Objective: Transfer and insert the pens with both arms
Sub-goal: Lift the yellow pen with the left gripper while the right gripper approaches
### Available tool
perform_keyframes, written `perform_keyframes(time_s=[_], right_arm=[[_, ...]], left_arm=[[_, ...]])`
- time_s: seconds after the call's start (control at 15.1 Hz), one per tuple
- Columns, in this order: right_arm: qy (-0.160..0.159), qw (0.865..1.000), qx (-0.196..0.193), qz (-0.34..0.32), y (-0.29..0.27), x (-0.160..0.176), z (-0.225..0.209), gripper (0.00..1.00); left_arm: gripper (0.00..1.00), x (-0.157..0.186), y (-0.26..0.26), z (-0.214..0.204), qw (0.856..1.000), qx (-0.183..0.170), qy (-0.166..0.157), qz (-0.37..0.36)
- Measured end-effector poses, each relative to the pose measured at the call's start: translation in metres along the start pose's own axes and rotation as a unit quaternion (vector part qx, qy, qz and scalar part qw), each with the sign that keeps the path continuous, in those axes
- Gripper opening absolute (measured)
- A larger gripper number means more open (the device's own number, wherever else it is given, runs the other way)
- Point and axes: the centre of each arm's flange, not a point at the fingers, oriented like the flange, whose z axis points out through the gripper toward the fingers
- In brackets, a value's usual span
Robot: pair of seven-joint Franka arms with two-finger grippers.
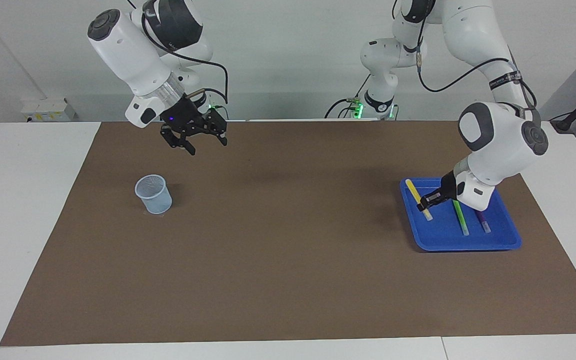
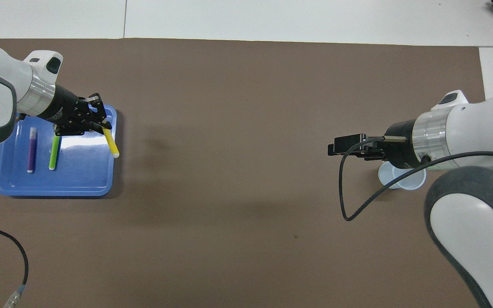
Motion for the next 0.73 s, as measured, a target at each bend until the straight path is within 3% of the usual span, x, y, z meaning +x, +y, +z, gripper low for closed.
perform_keyframes(time_s=[0.33,0.73], right_arm=[[0.032,0.995,0.053,0.074,-0.048,-0.008,0.008,1.0],[0.057,0.987,0.089,0.124,-0.11,-0.033,0.026,1.0]], left_arm=[[0.17,-0.054,0.022,-0.029,0.981,-0.037,-0.07,-0.179],[0.17,-0.09,0.051,-0.023,0.928,-0.048,-0.156,-0.335]])
